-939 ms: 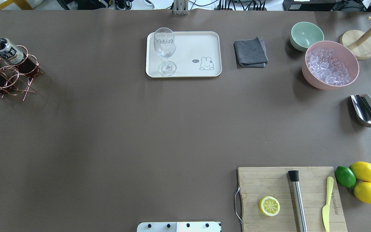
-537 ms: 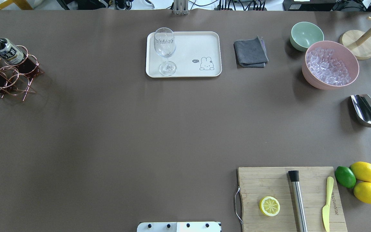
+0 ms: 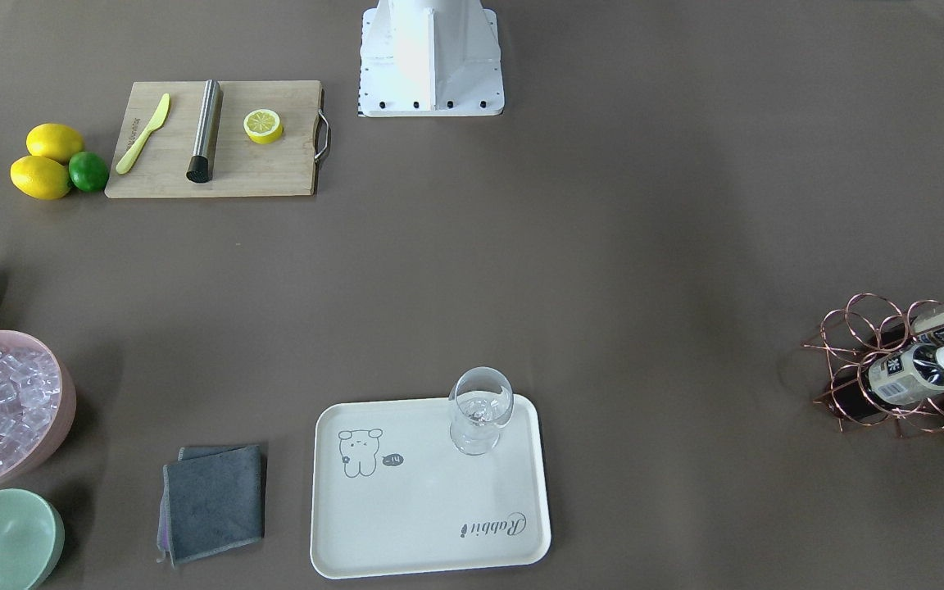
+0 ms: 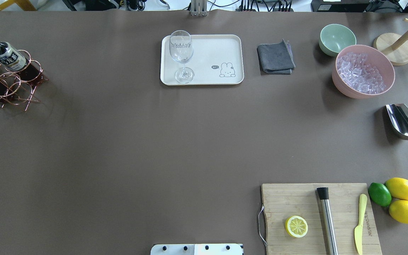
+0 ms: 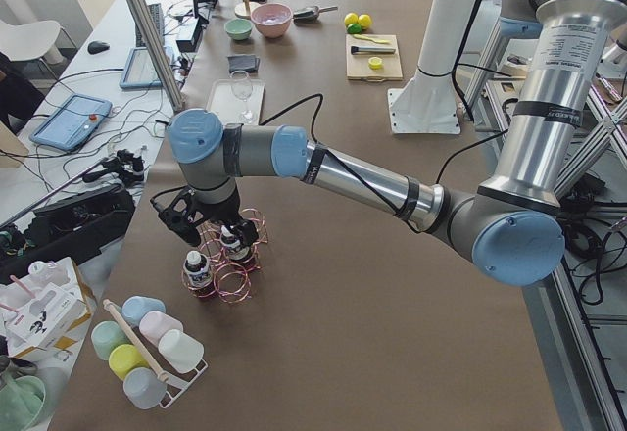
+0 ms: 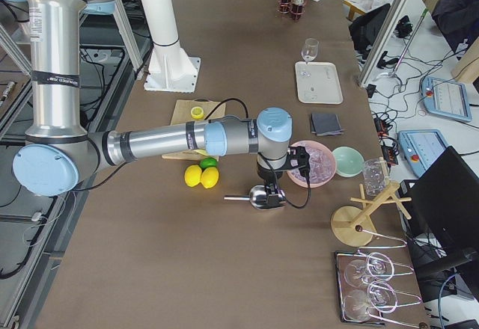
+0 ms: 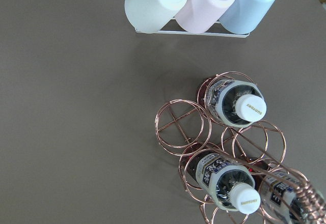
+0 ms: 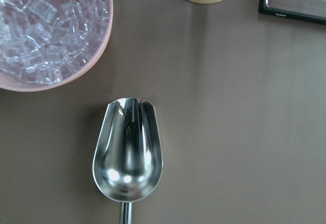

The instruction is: Take tea from basket to plate

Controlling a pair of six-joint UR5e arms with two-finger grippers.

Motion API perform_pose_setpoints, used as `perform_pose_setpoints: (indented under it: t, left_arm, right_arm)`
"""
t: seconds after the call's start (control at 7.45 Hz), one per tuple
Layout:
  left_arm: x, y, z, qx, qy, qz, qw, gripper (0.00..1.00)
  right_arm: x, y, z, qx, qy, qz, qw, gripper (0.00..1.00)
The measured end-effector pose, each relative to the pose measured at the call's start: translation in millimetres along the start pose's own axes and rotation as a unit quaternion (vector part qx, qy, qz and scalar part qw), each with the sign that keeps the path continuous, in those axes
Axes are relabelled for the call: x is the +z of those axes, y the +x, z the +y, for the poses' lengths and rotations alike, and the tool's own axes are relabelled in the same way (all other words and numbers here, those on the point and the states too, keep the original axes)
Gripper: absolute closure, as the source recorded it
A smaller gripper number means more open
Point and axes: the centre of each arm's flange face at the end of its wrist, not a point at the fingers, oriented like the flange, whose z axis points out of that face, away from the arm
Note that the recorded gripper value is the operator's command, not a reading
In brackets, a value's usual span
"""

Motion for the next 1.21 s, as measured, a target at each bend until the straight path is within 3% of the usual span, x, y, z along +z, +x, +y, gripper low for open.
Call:
perform_pose_setpoints:
  t: [0.13, 0.4, 0.54, 1.21]
  left_arm:
    - [-1.3, 7.1, -1.5, -0.052, 0.003, 0.005, 0.9986, 0.02]
    - [-2.8, 23.9, 3.5, -0.173, 0.013, 0.028, 0.9845, 0.02]
    - [-0.8, 36.3, 8.6, -0.208, 0.015, 0.033, 0.9774, 0.02]
    - [18.3, 78.2, -21.6, -0.270, 0.013, 0.035, 0.9621, 0.01]
  right_arm:
    - [-10.8, -16.8, -6.5, -0.009, 0.002, -0.001, 1.0000, 0.00]
    - [-20.3, -52.9, -23.6, -0.042, 0.008, -0.005, 0.9991, 0.00]
    - [-19.2, -71.4, -33.2, -0.060, 0.007, -0.010, 0.9981, 0.00]
    - [-16.8, -159.4, -71.5, -0.125, -0.009, -0.017, 0.9919, 0.00]
